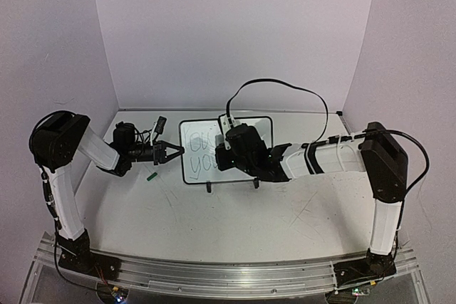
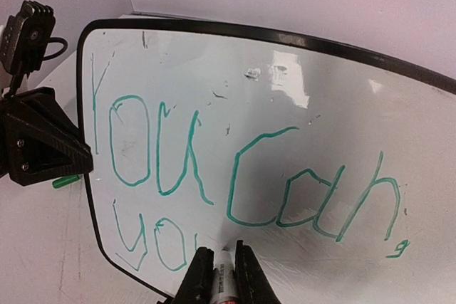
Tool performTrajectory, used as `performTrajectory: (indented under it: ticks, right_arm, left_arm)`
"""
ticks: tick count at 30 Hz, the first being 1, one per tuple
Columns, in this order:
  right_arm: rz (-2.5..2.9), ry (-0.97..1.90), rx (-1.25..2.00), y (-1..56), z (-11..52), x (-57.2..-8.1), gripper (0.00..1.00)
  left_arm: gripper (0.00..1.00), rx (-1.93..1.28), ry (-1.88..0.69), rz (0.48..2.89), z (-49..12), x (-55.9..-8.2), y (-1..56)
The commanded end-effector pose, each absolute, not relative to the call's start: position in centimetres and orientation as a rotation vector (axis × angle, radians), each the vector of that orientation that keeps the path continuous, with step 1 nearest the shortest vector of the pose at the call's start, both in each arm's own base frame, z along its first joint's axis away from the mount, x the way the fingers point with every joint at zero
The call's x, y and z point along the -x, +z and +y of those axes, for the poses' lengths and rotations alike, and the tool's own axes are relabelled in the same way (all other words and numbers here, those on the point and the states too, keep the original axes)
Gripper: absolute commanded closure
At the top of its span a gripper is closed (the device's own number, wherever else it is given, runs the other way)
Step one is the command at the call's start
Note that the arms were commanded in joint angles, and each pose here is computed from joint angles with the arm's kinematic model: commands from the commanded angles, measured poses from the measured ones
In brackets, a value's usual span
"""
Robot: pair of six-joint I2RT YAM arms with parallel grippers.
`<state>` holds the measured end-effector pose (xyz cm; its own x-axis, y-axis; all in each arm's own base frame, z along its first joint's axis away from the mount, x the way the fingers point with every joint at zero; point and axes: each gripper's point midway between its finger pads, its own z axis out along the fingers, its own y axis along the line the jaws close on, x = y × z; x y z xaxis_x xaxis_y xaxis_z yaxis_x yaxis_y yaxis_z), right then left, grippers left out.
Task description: Write a sentence on the whiteboard
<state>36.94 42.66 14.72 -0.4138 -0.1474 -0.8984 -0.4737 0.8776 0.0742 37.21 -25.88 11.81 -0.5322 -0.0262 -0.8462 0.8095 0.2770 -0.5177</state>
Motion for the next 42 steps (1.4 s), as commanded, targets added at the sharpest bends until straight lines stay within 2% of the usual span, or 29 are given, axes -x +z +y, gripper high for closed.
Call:
performTrajectory:
  ticks: [1, 42]
  right_arm:
    - [1.899, 0.340, 0.324, 19.2, 40.5, -39.8, 1.00]
    - [2.031, 0.384, 0.362, 13.3, 40.5, -37.0, 1.00]
  left_arm:
    - [1.00, -0.711, -1.293, 1.752, -25.7, -38.2, 12.6]
    - [1.00, -0.712, -1.292, 1.756, -25.7, -38.2, 12.6]
